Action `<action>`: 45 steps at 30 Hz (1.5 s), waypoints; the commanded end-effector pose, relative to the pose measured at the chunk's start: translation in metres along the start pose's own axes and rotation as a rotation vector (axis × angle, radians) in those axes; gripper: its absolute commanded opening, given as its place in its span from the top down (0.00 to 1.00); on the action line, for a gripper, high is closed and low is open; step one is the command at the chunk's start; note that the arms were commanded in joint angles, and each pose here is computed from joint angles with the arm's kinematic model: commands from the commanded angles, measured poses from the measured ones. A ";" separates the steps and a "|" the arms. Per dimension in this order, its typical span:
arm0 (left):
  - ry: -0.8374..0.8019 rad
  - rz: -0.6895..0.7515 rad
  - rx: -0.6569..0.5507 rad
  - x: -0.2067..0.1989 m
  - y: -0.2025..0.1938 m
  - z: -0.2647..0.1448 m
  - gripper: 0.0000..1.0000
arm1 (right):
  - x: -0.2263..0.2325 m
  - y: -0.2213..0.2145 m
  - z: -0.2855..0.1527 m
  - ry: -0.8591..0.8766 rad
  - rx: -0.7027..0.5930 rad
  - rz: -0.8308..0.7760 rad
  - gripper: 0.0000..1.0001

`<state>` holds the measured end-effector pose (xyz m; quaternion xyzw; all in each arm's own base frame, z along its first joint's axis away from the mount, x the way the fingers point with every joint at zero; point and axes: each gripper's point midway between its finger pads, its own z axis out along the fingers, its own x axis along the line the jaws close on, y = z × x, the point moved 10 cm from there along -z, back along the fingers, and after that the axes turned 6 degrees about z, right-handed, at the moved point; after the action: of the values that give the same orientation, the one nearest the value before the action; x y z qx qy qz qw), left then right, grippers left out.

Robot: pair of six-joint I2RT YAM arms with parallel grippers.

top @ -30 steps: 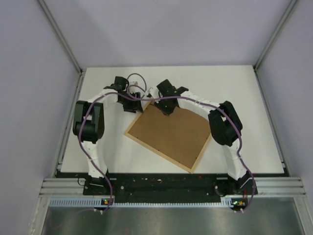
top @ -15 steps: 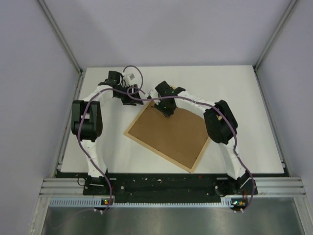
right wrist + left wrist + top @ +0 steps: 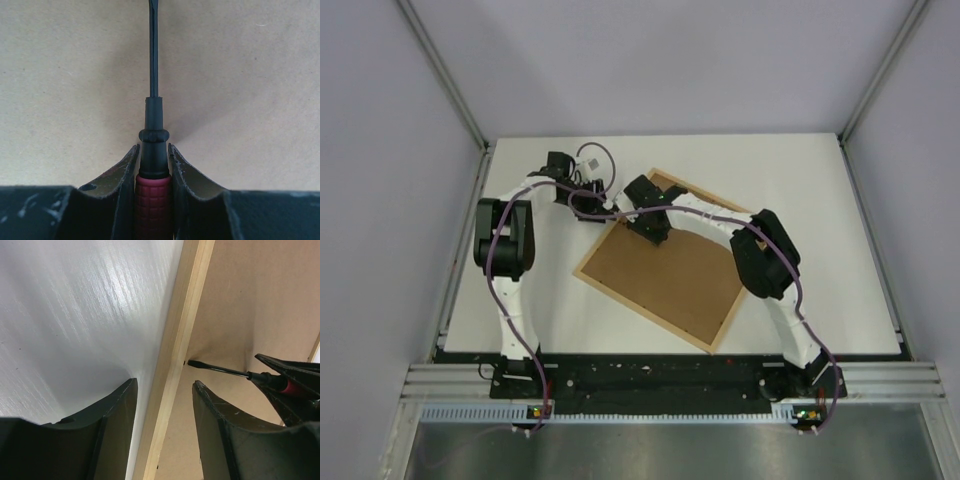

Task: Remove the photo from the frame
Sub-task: Release the photo frame item from the photo frame.

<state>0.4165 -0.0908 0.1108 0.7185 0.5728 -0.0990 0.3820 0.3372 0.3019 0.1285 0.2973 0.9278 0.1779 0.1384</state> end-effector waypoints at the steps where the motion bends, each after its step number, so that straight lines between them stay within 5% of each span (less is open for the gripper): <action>1: -0.011 0.014 -0.025 0.001 0.007 -0.001 0.48 | 0.007 0.008 -0.009 -0.038 -0.022 -0.019 1.00; 36: -0.036 -0.004 0.005 0.001 -0.003 0.006 0.65 | 0.022 0.017 0.021 -0.138 -0.042 -0.116 1.00; 45: -0.016 -0.004 0.003 0.001 -0.003 0.005 0.66 | 0.016 0.008 -0.004 -0.184 -0.053 -0.125 1.00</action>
<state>0.4140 -0.0921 0.1040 0.7147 0.5789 -0.1110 0.3764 0.3301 0.3192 0.1245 0.2592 0.9280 0.1589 0.2151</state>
